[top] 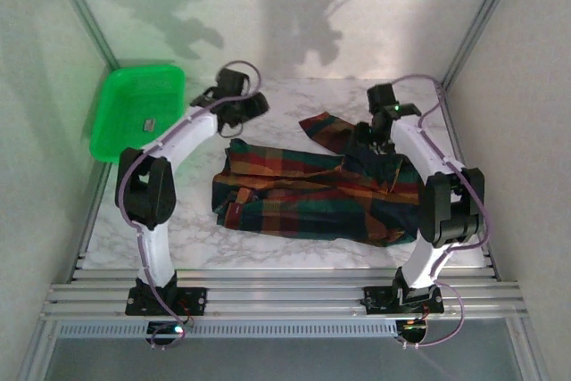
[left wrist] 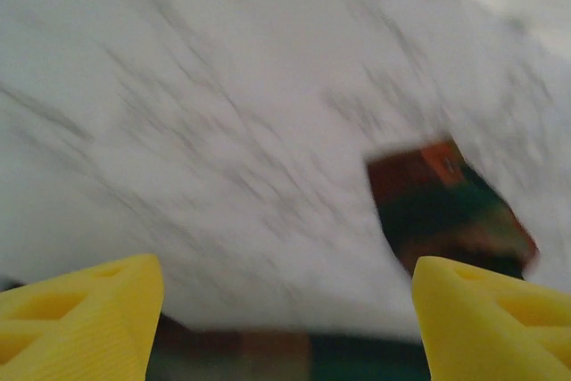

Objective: Fold and stack the long sleeve shirts

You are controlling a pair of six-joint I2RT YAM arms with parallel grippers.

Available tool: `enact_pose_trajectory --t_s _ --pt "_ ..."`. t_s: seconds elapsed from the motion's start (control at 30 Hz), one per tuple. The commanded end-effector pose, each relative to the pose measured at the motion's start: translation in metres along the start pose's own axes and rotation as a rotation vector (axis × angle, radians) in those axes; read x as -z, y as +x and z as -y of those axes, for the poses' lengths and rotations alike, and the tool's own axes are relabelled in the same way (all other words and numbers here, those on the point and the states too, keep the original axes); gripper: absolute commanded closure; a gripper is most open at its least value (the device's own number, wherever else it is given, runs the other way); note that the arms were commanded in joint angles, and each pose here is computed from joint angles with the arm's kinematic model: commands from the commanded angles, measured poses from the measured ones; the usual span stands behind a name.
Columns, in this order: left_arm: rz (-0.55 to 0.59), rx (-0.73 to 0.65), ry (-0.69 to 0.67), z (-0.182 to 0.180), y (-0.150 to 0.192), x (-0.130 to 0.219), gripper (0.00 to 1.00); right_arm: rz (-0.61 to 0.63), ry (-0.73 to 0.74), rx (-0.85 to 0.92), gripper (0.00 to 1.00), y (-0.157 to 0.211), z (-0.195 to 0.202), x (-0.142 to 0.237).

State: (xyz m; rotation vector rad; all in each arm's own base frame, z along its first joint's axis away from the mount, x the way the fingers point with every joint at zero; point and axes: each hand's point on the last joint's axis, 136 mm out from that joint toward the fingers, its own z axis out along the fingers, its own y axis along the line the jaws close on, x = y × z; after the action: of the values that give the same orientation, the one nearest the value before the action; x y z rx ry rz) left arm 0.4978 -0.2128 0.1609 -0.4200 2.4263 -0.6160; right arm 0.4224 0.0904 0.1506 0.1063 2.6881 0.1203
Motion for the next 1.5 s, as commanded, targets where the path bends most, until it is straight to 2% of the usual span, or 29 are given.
enact_pose_trajectory --t_s 0.0,0.1,0.2,0.3,0.37,0.57,0.7,0.8,0.83,0.93,1.07,1.1,1.17,1.3,1.4,1.47 --pt "-0.161 0.113 0.112 0.028 0.063 -0.005 0.27 0.014 -0.037 0.253 0.32 -0.029 -0.013 -0.017" --pt "-0.202 0.158 0.085 0.020 0.091 -0.022 0.27 0.013 -0.041 0.337 0.33 -0.050 -0.020 -0.042" --pt "-0.206 0.191 0.053 0.000 0.104 -0.037 0.27 0.016 -0.078 0.352 0.33 -0.066 -0.029 -0.065" --pt "-0.203 0.184 -0.068 -0.038 0.115 -0.049 0.27 -0.028 -0.099 0.356 0.33 -0.066 -0.031 -0.095" --pt "-0.210 0.195 -0.080 -0.054 0.121 -0.054 0.28 -0.048 -0.118 0.362 0.34 -0.066 -0.033 -0.108" --pt "-0.226 0.141 -0.081 -0.059 0.124 -0.064 0.29 -0.069 -0.136 0.361 0.35 -0.065 -0.034 -0.135" --pt "-0.231 0.143 -0.071 -0.063 0.126 -0.070 0.29 -0.068 -0.204 0.334 0.36 -0.068 -0.049 -0.152" --pt "-0.252 0.134 -0.083 -0.068 0.127 -0.077 0.30 -0.069 -0.227 0.310 0.42 -0.079 -0.056 -0.159" --pt "-0.253 0.122 -0.074 -0.065 0.122 -0.079 0.30 -0.047 -0.233 0.297 0.45 -0.087 -0.059 -0.157" --pt "-0.235 0.065 -0.068 -0.057 0.102 -0.085 0.29 -0.009 -0.266 0.253 0.68 -0.106 -0.069 -0.151" --pt "-0.203 0.086 -0.058 -0.063 0.080 -0.094 0.30 -0.010 -0.355 0.177 0.93 -0.114 -0.078 -0.148" --pt "-0.193 0.090 -0.055 -0.063 0.075 -0.095 0.30 -0.005 -0.393 0.151 0.97 -0.118 -0.081 -0.142" --pt "-0.172 0.075 -0.041 -0.057 0.061 -0.096 0.30 0.041 -0.466 0.132 1.00 -0.132 -0.090 -0.119" --pt "-0.159 0.041 -0.013 -0.043 0.046 -0.099 0.29 0.174 -0.611 0.157 1.00 -0.163 -0.107 -0.054" --pt "-0.160 0.044 -0.005 -0.042 0.048 -0.102 0.30 0.173 -0.589 0.149 1.00 -0.163 -0.098 -0.043" --pt "-0.159 0.051 0.011 -0.041 0.050 -0.101 0.30 0.143 -0.493 0.130 0.72 -0.157 -0.085 -0.062"
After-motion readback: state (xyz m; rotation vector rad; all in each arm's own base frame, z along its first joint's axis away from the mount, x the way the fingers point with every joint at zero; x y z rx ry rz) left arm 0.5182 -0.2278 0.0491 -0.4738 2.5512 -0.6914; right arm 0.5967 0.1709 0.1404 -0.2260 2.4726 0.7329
